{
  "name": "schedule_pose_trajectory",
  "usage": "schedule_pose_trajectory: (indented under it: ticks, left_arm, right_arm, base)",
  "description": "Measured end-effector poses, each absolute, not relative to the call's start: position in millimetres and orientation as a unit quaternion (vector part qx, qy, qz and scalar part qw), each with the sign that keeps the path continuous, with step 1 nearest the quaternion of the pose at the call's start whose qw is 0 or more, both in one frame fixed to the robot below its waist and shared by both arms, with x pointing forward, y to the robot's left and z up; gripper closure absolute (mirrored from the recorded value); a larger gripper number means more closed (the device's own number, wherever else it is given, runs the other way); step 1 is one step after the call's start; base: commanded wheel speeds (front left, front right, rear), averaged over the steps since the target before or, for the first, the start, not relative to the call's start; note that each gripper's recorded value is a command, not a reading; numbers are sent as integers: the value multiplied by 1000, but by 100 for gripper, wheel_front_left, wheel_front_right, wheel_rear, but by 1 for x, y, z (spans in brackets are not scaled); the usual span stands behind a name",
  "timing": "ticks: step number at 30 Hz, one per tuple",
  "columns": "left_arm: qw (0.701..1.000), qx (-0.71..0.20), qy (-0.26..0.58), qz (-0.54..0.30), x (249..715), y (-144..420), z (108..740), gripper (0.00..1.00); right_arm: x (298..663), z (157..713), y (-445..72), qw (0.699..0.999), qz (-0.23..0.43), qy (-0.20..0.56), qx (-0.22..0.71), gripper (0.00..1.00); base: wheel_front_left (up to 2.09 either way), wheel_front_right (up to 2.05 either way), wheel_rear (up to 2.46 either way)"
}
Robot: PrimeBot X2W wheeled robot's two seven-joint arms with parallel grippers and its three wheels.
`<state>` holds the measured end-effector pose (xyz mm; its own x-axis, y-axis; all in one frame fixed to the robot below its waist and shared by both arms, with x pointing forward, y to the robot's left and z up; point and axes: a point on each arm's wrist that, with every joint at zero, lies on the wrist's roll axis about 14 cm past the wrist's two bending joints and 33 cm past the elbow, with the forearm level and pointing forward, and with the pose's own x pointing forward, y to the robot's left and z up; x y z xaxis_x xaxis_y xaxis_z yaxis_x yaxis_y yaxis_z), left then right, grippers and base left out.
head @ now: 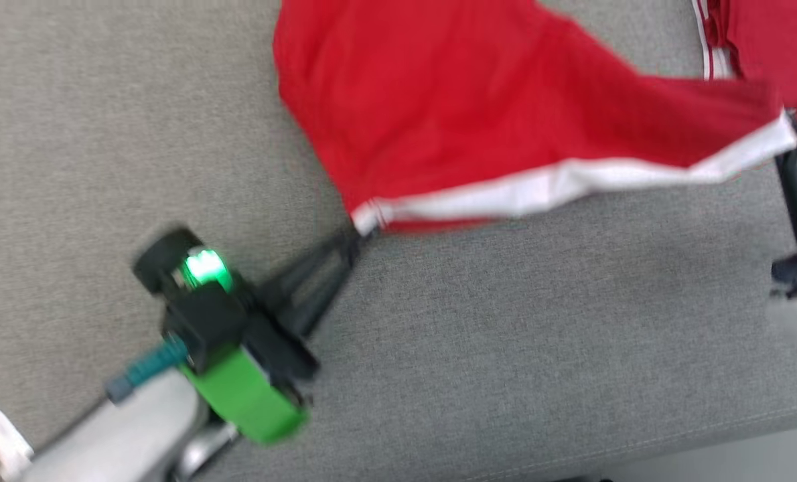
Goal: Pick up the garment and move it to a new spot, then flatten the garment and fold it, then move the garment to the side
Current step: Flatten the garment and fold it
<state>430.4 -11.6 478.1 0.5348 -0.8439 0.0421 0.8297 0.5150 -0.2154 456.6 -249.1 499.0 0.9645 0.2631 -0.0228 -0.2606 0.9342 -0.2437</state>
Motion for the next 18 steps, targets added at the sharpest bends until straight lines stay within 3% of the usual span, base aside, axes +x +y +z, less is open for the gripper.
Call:
schedule_pose_trajectory:
  ticks: [6, 18]
  left_arm:
    - [863, -130, 108, -477, 367, -8, 457, 100]
    - [854, -141, 196, -460, 315, 6, 452, 100]
  right_arm:
    - [407, 471, -257, 986, 122, 65, -91, 100]
    - [380, 466, -250, 977, 145, 143, -63, 100]
  base:
    - [0, 0, 0]
    - [0, 0, 0]
